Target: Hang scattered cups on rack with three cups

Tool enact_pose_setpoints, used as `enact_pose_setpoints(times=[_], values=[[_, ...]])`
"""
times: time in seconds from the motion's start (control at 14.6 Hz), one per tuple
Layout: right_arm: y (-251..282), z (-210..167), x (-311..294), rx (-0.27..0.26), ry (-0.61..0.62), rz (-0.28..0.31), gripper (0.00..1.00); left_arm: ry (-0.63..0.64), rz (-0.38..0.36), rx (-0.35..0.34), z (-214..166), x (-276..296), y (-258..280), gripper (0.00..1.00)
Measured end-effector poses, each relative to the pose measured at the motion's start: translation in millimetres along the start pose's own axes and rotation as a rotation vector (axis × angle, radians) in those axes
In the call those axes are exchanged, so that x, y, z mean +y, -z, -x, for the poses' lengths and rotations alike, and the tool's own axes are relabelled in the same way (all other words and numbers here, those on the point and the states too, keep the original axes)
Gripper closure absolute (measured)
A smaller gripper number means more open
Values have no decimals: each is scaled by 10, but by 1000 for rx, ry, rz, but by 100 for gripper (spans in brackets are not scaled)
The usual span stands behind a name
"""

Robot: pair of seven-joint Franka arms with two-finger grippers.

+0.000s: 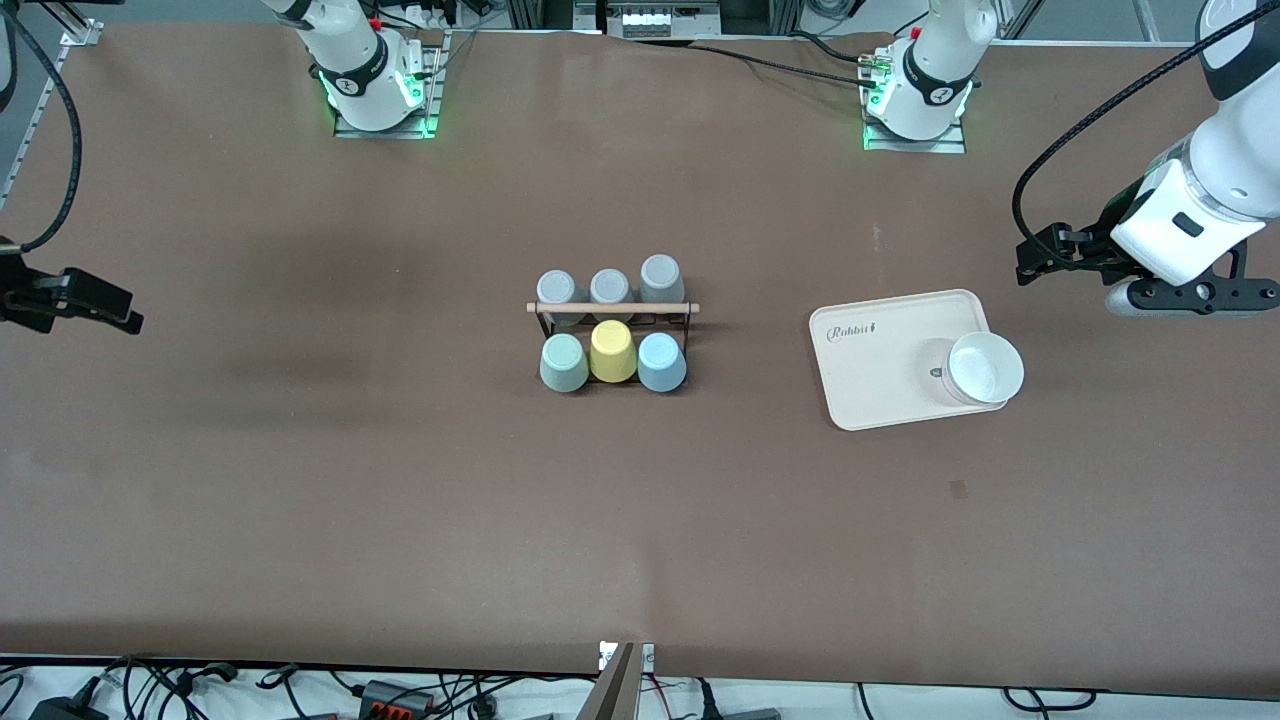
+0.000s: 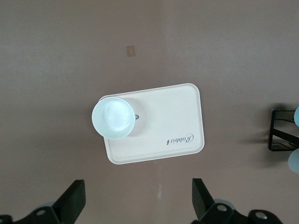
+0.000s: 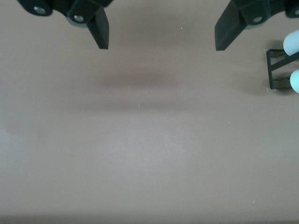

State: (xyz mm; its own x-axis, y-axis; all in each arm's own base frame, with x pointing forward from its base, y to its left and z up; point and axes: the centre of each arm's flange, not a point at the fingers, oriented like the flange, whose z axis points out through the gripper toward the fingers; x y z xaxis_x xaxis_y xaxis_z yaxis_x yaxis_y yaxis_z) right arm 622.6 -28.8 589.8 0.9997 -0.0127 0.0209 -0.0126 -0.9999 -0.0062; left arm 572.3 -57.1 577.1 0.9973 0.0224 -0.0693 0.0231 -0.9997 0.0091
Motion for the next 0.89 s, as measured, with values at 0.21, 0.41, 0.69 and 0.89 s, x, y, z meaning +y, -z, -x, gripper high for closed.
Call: enact_pose_setpoints(times=[0.21, 0.41, 0.69, 0.89], values=[[-83, 279, 9, -7, 6, 19, 0, 0, 0, -2, 1, 0, -2, 0], [-69, 459, -24, -15, 13, 14, 0, 0, 0, -2, 2, 0, -2, 0], [-97, 486, -24, -24, 13, 13, 0, -1, 0, -2, 2, 0, -2, 0], [-82, 492, -25, -21, 13, 13, 0, -1, 0, -2, 2, 0, -2, 0]])
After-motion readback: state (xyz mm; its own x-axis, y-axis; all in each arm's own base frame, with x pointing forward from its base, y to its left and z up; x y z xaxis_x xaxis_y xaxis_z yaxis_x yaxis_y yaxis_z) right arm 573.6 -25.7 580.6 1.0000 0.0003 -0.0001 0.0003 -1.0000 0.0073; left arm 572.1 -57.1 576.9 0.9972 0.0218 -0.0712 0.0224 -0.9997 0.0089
